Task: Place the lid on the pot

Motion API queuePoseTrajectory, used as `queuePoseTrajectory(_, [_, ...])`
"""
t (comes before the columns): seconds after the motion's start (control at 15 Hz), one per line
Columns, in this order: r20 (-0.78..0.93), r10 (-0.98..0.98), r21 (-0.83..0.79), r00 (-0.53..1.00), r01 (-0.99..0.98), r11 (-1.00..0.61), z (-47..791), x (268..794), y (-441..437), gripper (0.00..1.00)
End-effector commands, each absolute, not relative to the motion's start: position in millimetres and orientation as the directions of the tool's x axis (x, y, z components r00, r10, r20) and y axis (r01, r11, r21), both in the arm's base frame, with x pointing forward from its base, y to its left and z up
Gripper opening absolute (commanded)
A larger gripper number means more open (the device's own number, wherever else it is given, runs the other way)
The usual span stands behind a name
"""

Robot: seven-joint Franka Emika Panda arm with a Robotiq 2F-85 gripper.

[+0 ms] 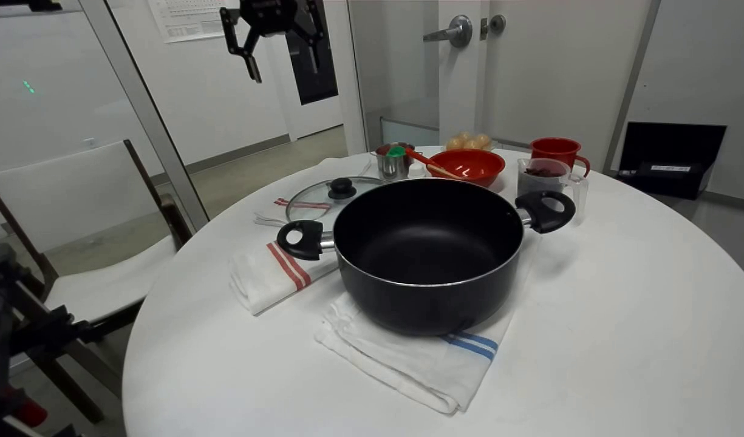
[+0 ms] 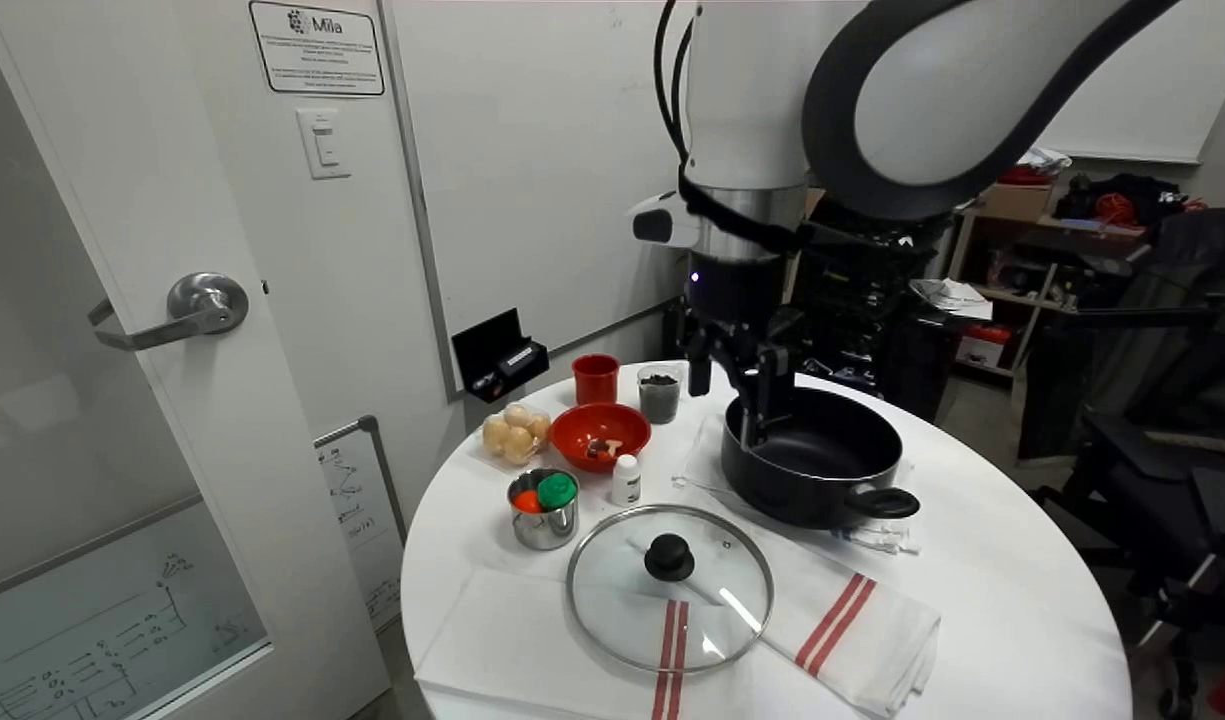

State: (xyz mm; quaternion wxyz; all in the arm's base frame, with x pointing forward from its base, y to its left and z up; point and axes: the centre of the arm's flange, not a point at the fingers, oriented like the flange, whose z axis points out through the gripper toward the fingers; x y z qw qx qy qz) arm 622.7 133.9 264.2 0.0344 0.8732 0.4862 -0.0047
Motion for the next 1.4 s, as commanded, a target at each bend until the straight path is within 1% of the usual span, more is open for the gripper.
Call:
queuePoseTrajectory(0.0, [-0.016,0.847,0.08,0.532,0.845,-0.529,217,657,127,1.0])
queuePoseTrajectory(0.2, [0.002,0.847,0.089,0.532,0.843,-0.53,182,669,119,1.0])
queuePoseTrajectory(0.67, [0.005,0.86,0.043,0.51,0.859,-0.51,121,693,115,1.0])
queuePoseTrajectory(1.33, [-0.067,0.874,-0.019,0.481,0.875,-0.483,61,711,121,1.0])
